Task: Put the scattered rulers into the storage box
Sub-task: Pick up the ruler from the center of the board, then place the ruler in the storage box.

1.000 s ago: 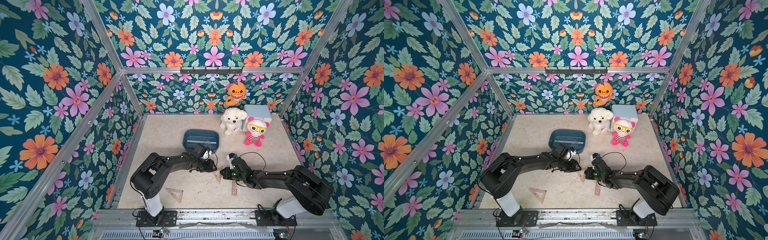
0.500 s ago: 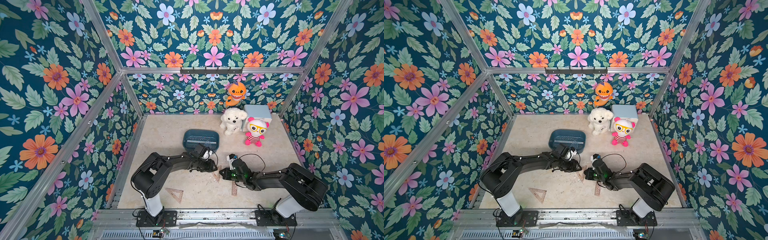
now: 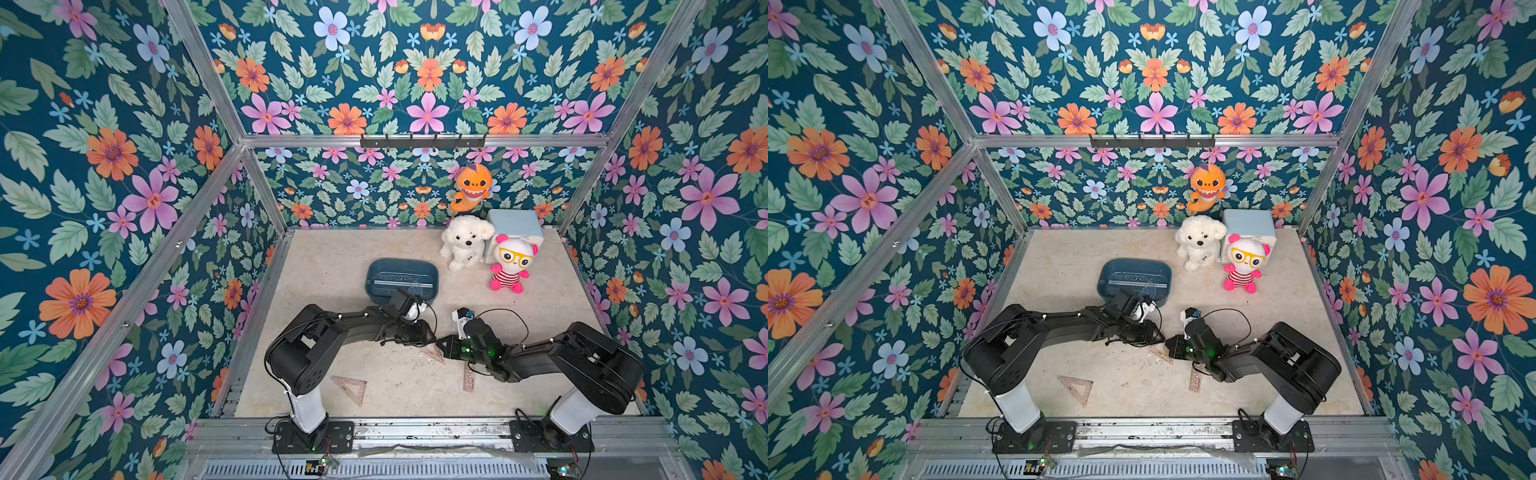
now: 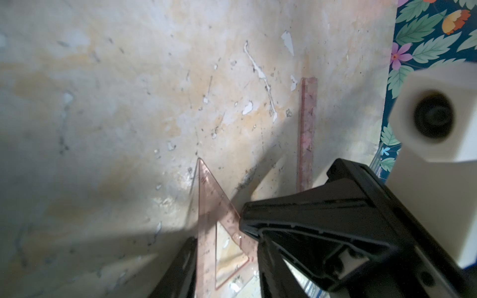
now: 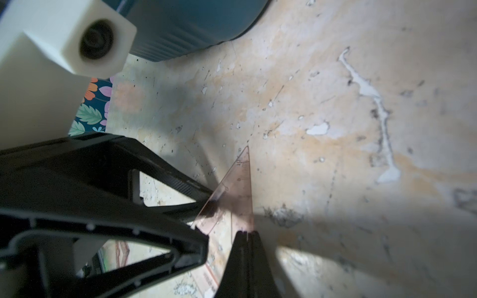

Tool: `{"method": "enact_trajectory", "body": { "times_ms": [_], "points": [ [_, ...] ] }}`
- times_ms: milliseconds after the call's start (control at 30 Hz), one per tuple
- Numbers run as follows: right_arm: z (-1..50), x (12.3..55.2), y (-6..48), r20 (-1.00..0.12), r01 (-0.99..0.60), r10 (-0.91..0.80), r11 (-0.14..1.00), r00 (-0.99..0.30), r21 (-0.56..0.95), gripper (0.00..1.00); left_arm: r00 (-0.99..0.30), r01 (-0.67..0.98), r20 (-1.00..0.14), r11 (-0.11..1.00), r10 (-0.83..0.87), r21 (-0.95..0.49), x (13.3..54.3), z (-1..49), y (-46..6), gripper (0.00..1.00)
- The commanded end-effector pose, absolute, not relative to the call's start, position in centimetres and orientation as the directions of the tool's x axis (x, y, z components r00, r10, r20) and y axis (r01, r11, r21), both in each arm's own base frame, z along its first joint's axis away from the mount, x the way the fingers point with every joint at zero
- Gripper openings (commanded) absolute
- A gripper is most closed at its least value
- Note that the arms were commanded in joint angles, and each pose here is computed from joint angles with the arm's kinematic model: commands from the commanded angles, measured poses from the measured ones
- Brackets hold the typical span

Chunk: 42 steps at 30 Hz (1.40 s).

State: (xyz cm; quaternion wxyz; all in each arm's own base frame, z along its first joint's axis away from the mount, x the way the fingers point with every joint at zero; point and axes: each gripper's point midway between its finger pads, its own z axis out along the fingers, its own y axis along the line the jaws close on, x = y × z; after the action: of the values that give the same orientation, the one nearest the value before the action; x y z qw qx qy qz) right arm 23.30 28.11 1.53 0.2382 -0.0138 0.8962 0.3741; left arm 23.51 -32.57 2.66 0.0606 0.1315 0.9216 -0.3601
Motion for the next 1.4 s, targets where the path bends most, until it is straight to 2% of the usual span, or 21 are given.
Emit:
{"method": "enact_trajectory", "body": {
  "times_ms": [0, 267, 600, 700, 967, 1100, 1367],
  "points": [
    [0.4, 22.3, 27.0, -0.392, -0.161, 0.135, 0.756, -0.91, 0.634, 0.01, -0.975, 0.219, -0.1, 0.794, 0.198, -0.568, 21.8, 0.1, -30.1, 0.43],
    [2.4, 22.7, 27.7, -0.418, -0.195, 0.125, 0.742, -0.9, 0.641, 0.02, -0.976, 0.214, -0.107, 0.789, 0.187, -0.575, 22.0, 0.2, -30.2, 0.42],
    [0.5, 22.3, 28.0, -0.372, -0.166, 0.131, 0.729, -0.919, 0.664, 0.0, -0.976, 0.215, -0.103, 0.779, 0.191, -0.589, 22.0, 0.1, -30.6, 0.24],
    [0.6, 22.4, 28.2, -0.371, -0.168, 0.127, 0.728, -0.92, 0.664, 0.0, -0.976, 0.215, -0.104, 0.779, 0.19, -0.589, 22.0, 0.2, -30.5, 0.14],
    [3.4, 22.9, 27.9, -0.423, -0.215, 0.107, 0.735, -0.9, 0.643, 0.02, -0.972, 0.236, -0.13, 0.776, 0.198, -0.585, 22.4, 1.9, -30.7, 0.0],
    [6.8, 23.7, 26.5, -0.488, -0.257, 0.096, 0.754, -0.867, 0.605, 0.04, -0.961, 0.271, -0.212, 0.756, 0.178, -0.595, 24.8, 6.0, -31.2, 0.0],
    [10.8, 25.0, 25.1, -0.554, -0.293, 0.126, 0.741, -0.823, 0.604, 0.05, -0.915, 0.241, -0.403, 0.761, -0.029, -0.602, 35.9, 13.8, -29.7, 0.0]
  ]
}}
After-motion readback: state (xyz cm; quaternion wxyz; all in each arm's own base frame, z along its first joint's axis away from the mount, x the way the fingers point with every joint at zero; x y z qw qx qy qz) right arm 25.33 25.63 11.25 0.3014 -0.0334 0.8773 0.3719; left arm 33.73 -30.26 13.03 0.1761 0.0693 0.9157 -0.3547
